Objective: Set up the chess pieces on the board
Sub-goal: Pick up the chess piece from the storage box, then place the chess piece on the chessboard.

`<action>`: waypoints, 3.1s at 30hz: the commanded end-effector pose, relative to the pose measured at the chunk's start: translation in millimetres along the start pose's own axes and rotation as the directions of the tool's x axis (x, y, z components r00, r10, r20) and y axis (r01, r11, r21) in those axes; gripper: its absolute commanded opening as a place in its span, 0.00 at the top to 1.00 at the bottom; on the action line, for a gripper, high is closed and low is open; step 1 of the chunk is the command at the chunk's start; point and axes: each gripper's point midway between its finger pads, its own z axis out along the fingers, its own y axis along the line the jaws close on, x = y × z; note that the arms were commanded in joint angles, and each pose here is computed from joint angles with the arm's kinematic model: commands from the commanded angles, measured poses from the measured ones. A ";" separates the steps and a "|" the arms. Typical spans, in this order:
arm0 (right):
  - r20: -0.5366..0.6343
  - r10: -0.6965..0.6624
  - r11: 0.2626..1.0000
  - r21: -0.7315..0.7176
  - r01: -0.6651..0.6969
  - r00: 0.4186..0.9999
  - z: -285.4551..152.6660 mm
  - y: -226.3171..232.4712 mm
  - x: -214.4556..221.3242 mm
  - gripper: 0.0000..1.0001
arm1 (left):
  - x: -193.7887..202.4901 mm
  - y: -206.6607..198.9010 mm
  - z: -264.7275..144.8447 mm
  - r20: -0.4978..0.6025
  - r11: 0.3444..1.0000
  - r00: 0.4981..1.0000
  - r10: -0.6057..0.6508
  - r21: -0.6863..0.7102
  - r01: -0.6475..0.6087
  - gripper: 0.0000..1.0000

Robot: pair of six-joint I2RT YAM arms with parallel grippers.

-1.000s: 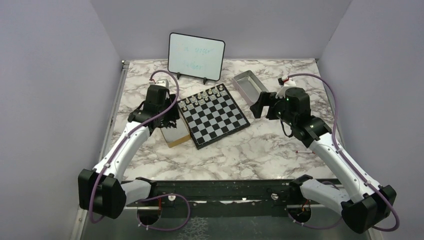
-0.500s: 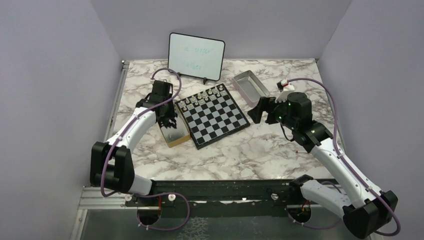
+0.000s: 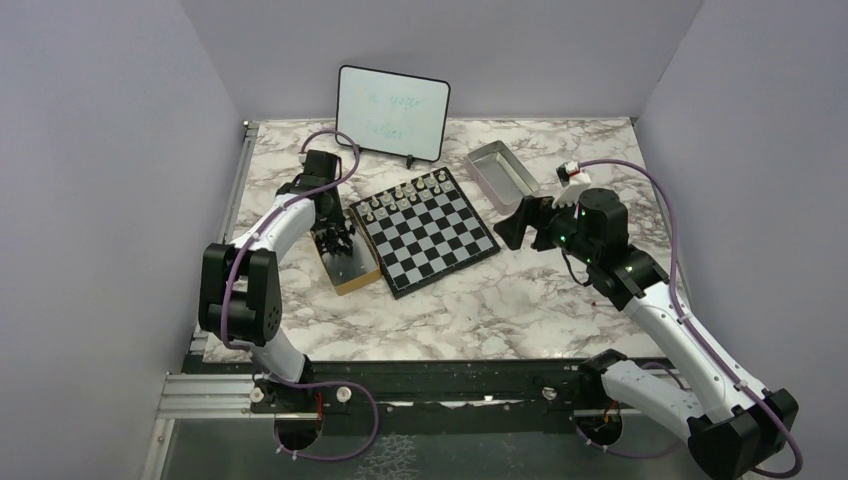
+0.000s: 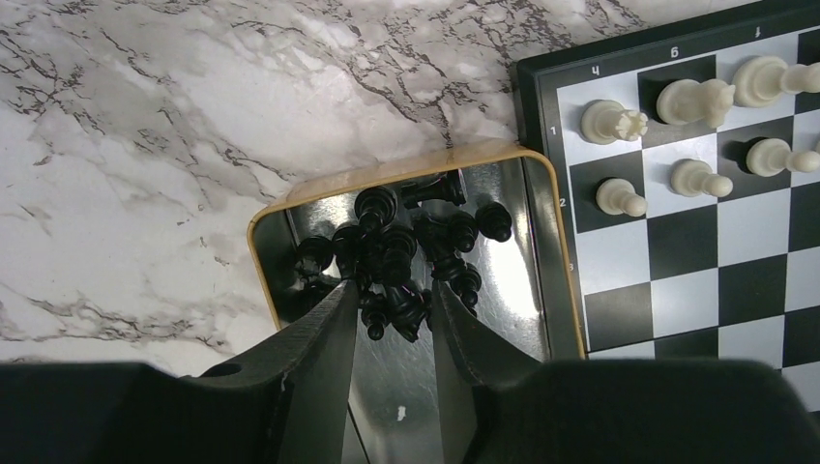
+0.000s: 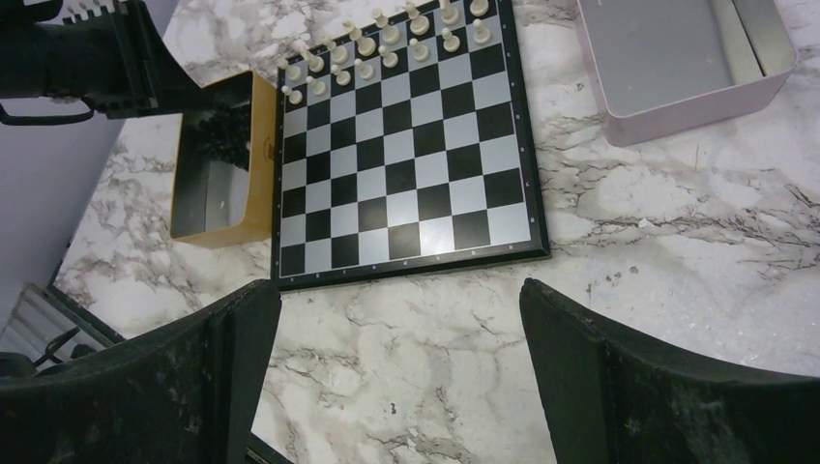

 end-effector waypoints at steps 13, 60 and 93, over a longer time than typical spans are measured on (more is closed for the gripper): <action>0.032 0.015 1.000 -0.026 -0.014 0.999 0.2 3.9 -6.2 0.00 | -5.9 -3.0 20.4 -0.025 1.000 1.000 0.011 0.022 -0.010 0.71; -0.019 -0.017 0.998 0.052 0.018 1.000 3.8 -12.9 5.0 0.00 | -16.6 -29.4 -52.4 0.013 0.982 0.997 0.077 0.170 -0.078 0.89; 0.013 -0.014 0.990 0.141 0.012 1.000 -19.0 -26.5 4.4 0.01 | 79.8 -217.5 -101.3 0.153 0.847 0.900 0.409 0.302 -0.437 0.90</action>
